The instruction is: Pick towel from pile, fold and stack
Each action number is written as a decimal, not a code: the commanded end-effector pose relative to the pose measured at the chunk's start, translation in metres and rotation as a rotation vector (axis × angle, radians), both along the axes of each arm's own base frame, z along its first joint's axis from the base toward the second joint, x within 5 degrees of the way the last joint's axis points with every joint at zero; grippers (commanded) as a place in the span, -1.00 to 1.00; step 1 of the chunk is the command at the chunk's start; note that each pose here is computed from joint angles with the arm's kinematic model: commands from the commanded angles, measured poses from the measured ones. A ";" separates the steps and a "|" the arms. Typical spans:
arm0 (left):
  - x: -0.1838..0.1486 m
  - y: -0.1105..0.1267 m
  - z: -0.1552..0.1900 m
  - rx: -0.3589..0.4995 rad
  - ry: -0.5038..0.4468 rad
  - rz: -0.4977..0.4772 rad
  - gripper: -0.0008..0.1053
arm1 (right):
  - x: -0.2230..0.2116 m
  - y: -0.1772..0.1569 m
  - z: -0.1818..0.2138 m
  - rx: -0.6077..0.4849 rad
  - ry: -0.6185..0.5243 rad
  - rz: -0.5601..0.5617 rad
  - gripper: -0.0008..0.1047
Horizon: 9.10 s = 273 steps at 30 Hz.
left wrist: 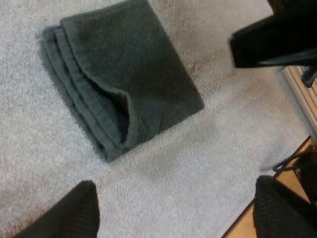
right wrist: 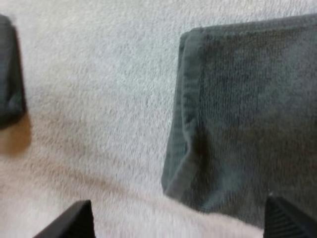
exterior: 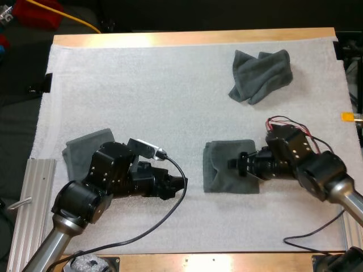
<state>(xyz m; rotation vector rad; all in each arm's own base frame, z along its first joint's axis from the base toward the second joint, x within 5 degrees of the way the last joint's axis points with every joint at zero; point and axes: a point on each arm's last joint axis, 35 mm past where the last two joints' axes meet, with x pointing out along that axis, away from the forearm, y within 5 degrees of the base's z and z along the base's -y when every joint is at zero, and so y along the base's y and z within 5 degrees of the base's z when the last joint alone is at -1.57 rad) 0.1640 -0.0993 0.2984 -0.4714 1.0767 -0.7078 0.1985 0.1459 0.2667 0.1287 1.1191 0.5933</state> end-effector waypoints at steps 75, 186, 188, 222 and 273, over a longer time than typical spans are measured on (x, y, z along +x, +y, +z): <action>0.116 -0.107 -0.171 0.040 0.593 0.092 0.33 | -0.063 -0.046 0.048 -0.073 -0.113 0.018 0.29; 0.097 0.198 -0.067 0.557 0.479 0.573 -0.72 | -0.071 -0.048 0.062 0.048 -0.182 0.076 0.29; 0.097 0.199 -0.067 0.579 0.475 0.581 -0.29 | -0.071 -0.048 0.062 0.048 -0.182 0.076 0.29; 0.065 0.179 0.024 0.499 0.148 0.654 0.32 | -0.071 -0.048 0.062 0.036 -0.199 0.097 0.29; 0.009 0.083 0.072 0.523 -0.102 0.292 0.32 | -0.010 -0.162 0.035 -0.336 -0.187 -0.315 0.29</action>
